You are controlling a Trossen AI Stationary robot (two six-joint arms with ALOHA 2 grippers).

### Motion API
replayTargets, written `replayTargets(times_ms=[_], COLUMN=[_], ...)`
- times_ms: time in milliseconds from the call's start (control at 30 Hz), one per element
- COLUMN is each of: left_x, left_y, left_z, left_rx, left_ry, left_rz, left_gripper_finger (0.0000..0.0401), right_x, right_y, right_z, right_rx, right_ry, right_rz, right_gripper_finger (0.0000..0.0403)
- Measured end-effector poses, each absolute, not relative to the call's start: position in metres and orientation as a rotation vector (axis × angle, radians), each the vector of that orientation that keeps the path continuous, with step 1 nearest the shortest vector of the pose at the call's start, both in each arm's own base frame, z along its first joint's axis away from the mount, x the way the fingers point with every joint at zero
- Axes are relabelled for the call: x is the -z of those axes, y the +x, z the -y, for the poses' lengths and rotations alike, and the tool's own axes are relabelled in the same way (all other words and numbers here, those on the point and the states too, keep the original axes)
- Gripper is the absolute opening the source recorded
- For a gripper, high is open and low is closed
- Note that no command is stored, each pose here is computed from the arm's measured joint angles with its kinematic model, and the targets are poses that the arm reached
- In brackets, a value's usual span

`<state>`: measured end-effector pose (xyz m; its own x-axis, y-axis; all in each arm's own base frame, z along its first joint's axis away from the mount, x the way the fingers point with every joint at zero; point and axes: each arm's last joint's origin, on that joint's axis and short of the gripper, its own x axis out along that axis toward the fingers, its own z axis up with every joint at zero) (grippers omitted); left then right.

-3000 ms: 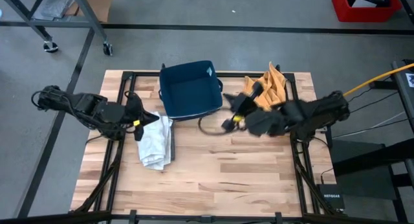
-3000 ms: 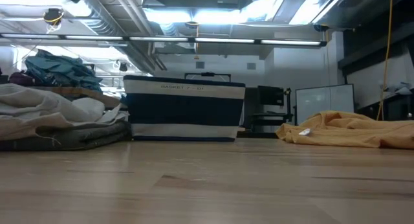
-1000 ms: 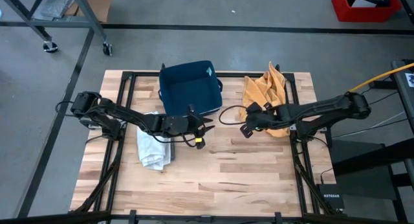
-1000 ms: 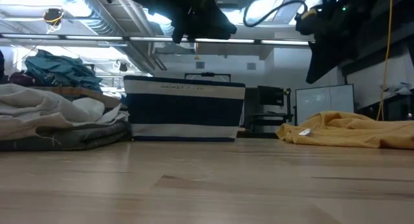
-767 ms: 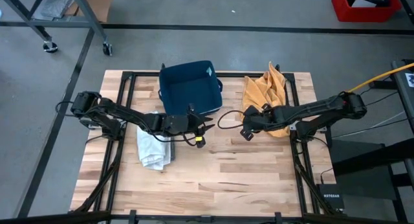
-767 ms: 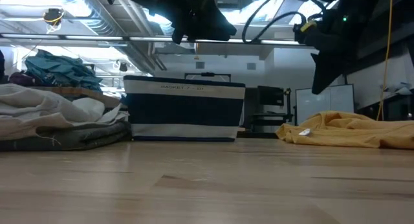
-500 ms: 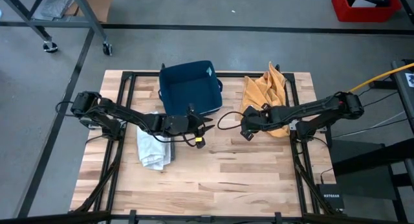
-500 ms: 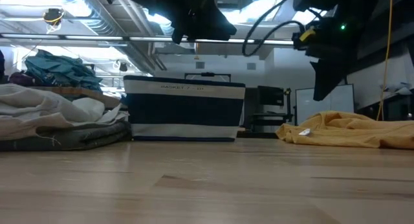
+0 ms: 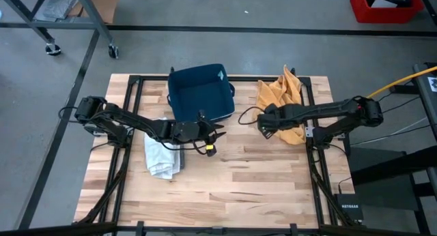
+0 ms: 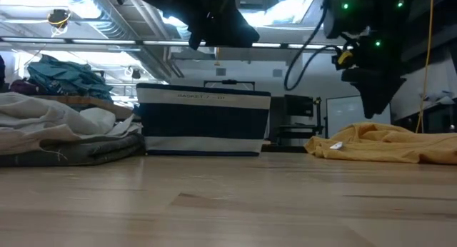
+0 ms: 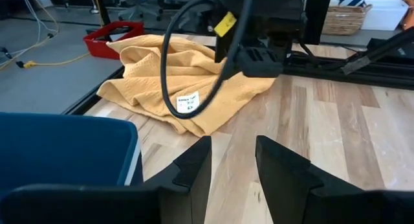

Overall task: Fold towel
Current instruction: Fold the yellow towel

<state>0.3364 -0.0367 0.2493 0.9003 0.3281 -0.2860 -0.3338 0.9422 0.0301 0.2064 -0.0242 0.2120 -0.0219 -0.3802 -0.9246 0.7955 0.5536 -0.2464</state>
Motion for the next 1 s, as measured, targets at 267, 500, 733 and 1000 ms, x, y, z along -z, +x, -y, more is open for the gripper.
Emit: replayTargets(times_ms=[267, 500, 733, 1000], left_x=[-0.249, -0.250, -0.250, -0.250], left_y=[0.337, 0.337, 0.337, 0.337], left_z=[0.030, 0.031, 0.033, 0.033], left_rx=[-0.366, -0.374, -0.371, -0.371], left_ry=[-0.055, -0.121, -0.145, -0.145], left_rz=[-0.285, -0.272, -0.268, -0.267], left_gripper_finger=[0.0114, 0.0114, 0.0114, 0.0114], right_x=[-0.212, -0.206, -0.186, -0.167], right_y=[0.215, 0.221, 0.222, 0.226], right_z=[0.046, 0.072, 0.093, 0.101], right_rx=[0.938, 0.938, 0.915, 0.873], right_ry=[0.466, 0.470, 0.567, 0.628], right_rz=[-1.202, -1.187, -1.305, -1.399], right_gripper_finger=[0.0180, 0.0177, 0.0177, 0.0177])
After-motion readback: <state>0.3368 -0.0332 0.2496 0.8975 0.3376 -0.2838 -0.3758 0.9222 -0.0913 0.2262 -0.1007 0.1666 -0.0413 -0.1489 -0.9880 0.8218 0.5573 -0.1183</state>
